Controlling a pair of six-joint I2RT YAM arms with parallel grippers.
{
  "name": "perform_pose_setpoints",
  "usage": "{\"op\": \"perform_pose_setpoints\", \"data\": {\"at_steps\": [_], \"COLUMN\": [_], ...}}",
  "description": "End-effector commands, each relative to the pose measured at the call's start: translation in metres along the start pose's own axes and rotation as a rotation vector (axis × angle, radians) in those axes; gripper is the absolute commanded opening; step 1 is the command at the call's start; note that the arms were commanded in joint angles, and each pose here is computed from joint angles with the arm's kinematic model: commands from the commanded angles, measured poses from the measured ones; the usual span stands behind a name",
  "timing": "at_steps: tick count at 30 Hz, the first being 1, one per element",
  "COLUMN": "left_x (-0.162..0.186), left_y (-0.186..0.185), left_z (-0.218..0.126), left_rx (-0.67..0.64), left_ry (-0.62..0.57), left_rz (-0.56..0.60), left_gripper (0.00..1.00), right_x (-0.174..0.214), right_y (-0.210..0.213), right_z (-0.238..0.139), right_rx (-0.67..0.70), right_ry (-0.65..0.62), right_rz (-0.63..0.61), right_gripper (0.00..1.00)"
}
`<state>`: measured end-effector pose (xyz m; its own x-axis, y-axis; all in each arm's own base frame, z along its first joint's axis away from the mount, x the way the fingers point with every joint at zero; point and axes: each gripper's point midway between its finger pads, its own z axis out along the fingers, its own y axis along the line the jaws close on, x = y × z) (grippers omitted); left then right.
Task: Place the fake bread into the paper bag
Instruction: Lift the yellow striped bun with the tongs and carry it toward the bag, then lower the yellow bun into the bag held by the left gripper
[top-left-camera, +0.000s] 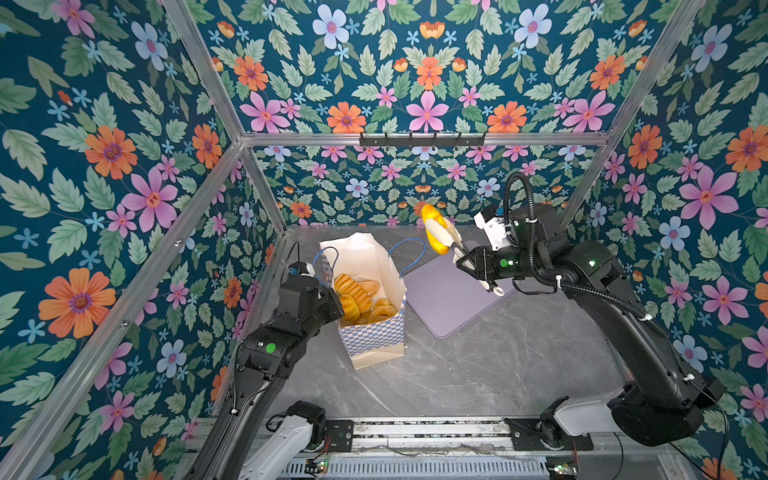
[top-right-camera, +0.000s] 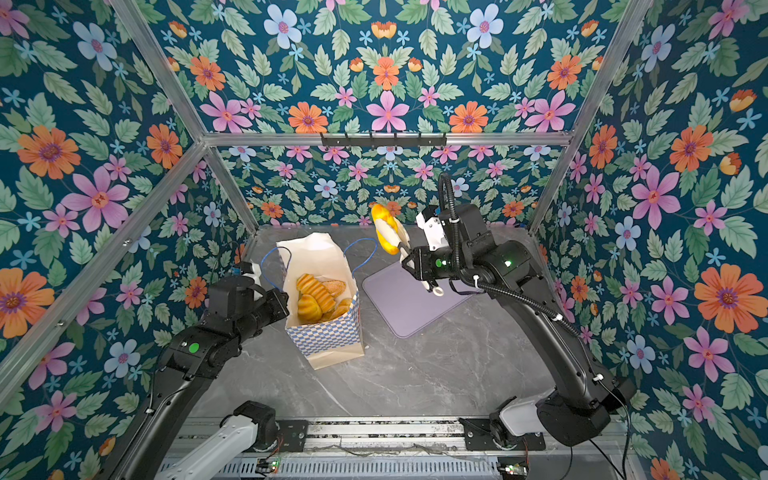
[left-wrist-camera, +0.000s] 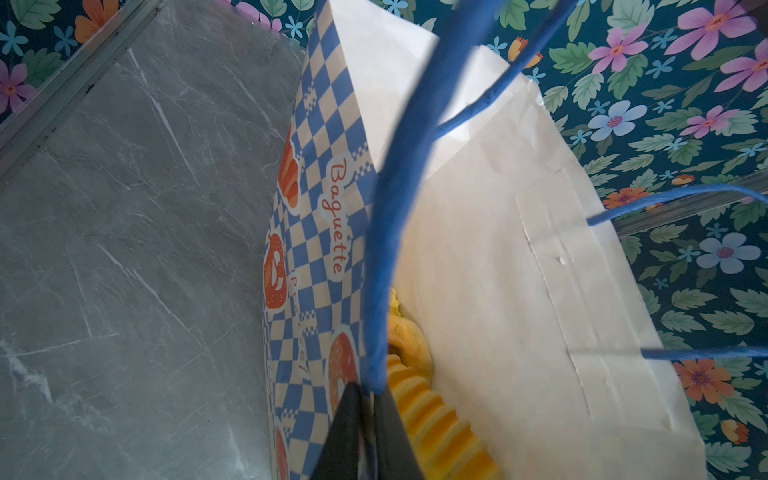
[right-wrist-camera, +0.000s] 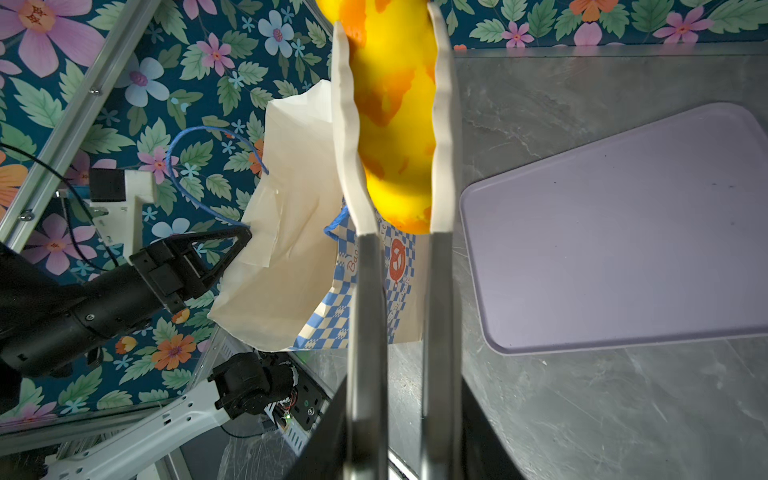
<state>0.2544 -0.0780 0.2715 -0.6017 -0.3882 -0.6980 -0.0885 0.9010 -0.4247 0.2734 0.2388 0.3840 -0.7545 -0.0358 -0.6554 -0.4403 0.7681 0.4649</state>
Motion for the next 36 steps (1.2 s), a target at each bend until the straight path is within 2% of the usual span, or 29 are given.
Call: {"op": "perform_pose_setpoints", "data": {"at_steps": [1,19,29,33,34,36], "left_x": [-0.005,-0.003,-0.004,-0.004,-0.004,-0.004], "left_y": [-0.001,0.000,-0.001,0.000,0.000,0.000], "left_z": [-0.002,-0.002,-0.004,-0.004,-0.004,-0.004], "left_rx": [0.006,0.006,0.007,0.004,0.005,0.003], "left_ry": [-0.021,-0.020,-0.023,-0.022,-0.024,-0.023], "left_rz": [0.000,-0.002,-0.001,0.002,0.001,0.001], "left_gripper": [0.12,0.12,0.11,0.12,0.12,0.12], "right_x": [-0.006,-0.001,0.018,0.024,0.030,0.032], "right_y": [0.013,0.078,0.105,0.110,0.108,0.109], "right_z": [-0.002,0.007,0.040,0.050,0.065,0.071], "right_rx": [-0.035,-0.153,-0.144,-0.144,-0.131,-0.132], "right_ry": [-0.022,0.017,0.102,0.124,0.156,0.166], "right_rz": [-0.013,-0.105,-0.186,-0.195,-0.190,-0.188], "right_gripper": [0.34,0.34,0.35,0.35,0.35,0.35]}}
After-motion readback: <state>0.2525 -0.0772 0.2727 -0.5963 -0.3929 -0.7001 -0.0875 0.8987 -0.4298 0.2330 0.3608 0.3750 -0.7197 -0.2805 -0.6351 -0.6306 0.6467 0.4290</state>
